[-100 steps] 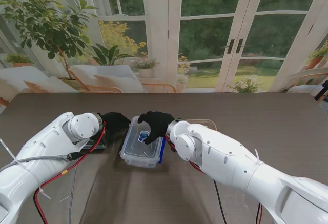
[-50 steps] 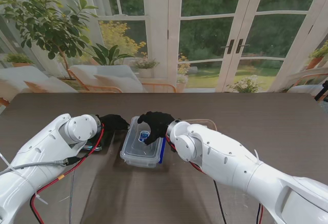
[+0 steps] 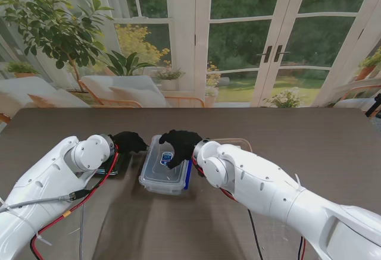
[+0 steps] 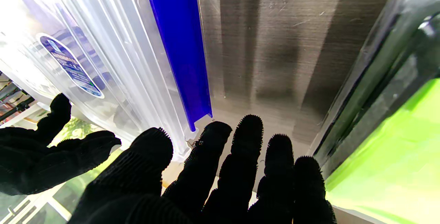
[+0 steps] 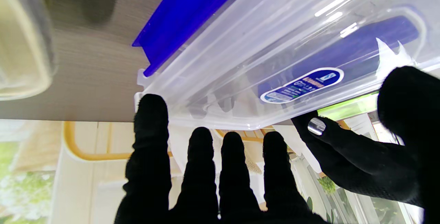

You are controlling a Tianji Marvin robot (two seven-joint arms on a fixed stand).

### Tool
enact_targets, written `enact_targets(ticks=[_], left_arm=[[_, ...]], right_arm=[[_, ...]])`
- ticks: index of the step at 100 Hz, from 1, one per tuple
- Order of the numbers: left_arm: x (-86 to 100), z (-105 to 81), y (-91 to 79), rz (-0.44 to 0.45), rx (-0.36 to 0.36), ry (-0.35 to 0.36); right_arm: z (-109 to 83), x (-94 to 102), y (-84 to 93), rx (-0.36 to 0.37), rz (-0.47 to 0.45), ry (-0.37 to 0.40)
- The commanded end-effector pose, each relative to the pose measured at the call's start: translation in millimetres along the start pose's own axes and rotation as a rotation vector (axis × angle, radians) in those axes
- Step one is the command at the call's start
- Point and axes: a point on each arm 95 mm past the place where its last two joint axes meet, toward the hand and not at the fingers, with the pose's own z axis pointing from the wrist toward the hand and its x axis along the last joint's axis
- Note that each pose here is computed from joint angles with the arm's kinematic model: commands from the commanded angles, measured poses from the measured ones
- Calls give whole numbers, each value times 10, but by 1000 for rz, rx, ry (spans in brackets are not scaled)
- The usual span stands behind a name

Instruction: Pair container bodies with their lids

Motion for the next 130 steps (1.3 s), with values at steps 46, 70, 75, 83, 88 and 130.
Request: enact_targets(ticks=[46, 70, 75, 83, 88, 130], left_arm=[[56, 157, -43, -246, -1, -54], [73, 219, -19, -256, -95, -82], [83, 228, -16, -262, -113, -83], [93, 246, -8, -268, -127, -81], [103, 254, -4, -282, -136, -81], [121, 311, 59, -315, -185, -113]], right_arm=[[-31, 6, -250, 69, 17, 3], [-30, -11, -248, 72, 20, 0], [-29, -12, -247, 72, 21, 1], [-27, -15, -247, 71, 22, 1], [-27, -16, -247, 72, 23, 1], [-36, -31, -259, 80, 21, 2]])
